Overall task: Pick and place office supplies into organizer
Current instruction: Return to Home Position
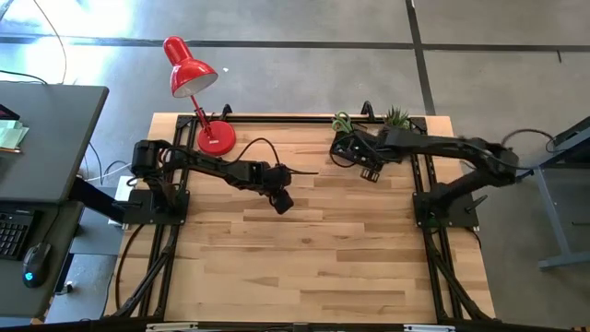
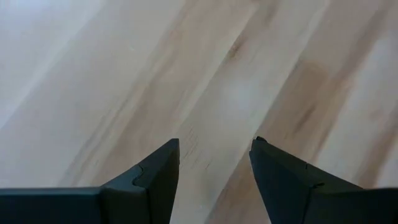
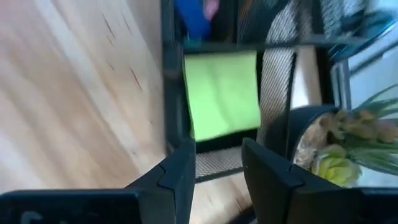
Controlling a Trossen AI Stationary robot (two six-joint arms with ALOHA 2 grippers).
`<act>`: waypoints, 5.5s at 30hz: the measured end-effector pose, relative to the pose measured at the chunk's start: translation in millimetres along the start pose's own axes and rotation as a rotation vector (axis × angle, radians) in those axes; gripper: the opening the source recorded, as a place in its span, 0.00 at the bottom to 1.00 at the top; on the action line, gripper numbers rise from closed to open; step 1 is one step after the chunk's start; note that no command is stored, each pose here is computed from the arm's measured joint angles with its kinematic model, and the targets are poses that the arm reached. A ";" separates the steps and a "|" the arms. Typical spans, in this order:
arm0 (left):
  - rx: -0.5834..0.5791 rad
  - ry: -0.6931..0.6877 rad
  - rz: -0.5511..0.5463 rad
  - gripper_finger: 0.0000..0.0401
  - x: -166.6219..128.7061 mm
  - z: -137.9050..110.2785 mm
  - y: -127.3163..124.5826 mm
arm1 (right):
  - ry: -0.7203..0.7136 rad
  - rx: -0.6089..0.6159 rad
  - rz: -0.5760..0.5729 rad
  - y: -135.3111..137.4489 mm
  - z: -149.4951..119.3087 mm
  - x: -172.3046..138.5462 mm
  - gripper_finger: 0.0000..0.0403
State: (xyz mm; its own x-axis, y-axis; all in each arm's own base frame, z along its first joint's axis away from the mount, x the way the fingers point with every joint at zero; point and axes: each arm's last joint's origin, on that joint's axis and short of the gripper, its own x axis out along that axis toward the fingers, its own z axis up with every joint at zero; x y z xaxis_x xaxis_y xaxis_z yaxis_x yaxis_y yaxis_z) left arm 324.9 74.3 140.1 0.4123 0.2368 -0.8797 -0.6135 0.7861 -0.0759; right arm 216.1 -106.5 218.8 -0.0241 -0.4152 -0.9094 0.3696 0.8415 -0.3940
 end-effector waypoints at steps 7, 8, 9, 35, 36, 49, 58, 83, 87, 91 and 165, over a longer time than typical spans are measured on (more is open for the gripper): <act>0.079 -0.172 -0.110 0.46 -30.0 9.7 -23.5 | -0.390 0.114 0.158 5.0 -14.1 -63.7 0.30; 0.099 -0.202 -0.130 0.46 -35.9 10.6 -28.0 | -0.434 0.114 0.172 7.8 -16.8 -71.5 0.30; 0.124 -0.232 -0.150 0.46 -41.9 11.2 -32.8 | -0.473 0.106 0.185 11.1 -19.4 -78.5 0.30; 0.306 -0.762 -0.409 0.13 -162.7 -42.7 -24.3 | -1.192 0.200 0.460 43.5 -130.5 -67.9 0.30; 0.301 -0.774 -0.429 0.10 -165.5 -48.5 -20.1 | -1.212 0.196 0.474 42.5 -134.9 -67.4 0.30; 0.276 -0.981 -0.567 0.01 -168.1 -127.9 42.6 | -1.498 0.133 0.553 46.8 -165.1 -38.7 0.30; 0.272 -1.096 -0.628 0.00 -154.0 -159.6 62.4 | -1.537 0.077 0.535 71.3 -156.8 -3.5 0.30; 0.331 -1.053 -0.605 0.00 -155.9 -174.8 74.7 | -1.548 0.048 0.534 71.4 -157.7 -3.5 0.30; 0.327 -1.066 -0.605 0.00 -141.8 -182.2 76.0 | -1.523 0.061 0.542 72.1 -157.6 -1.6 0.30; 0.350 -1.036 -0.585 0.00 -138.4 -183.7 76.1 | -1.526 0.045 0.557 72.7 -157.8 -1.8 0.30; 0.295 -1.054 -0.492 0.00 -138.0 -181.9 78.4 | -1.520 0.072 0.542 72.1 -157.4 -1.3 0.30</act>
State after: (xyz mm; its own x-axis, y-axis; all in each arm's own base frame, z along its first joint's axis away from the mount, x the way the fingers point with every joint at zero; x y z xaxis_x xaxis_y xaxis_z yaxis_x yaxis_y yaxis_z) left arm 97.4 -0.7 170.1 0.9923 0.1173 0.0410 -0.1145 0.9913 -0.0644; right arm 96.5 9.1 170.7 0.9964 -0.0677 0.0511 0.0698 0.9967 -0.0405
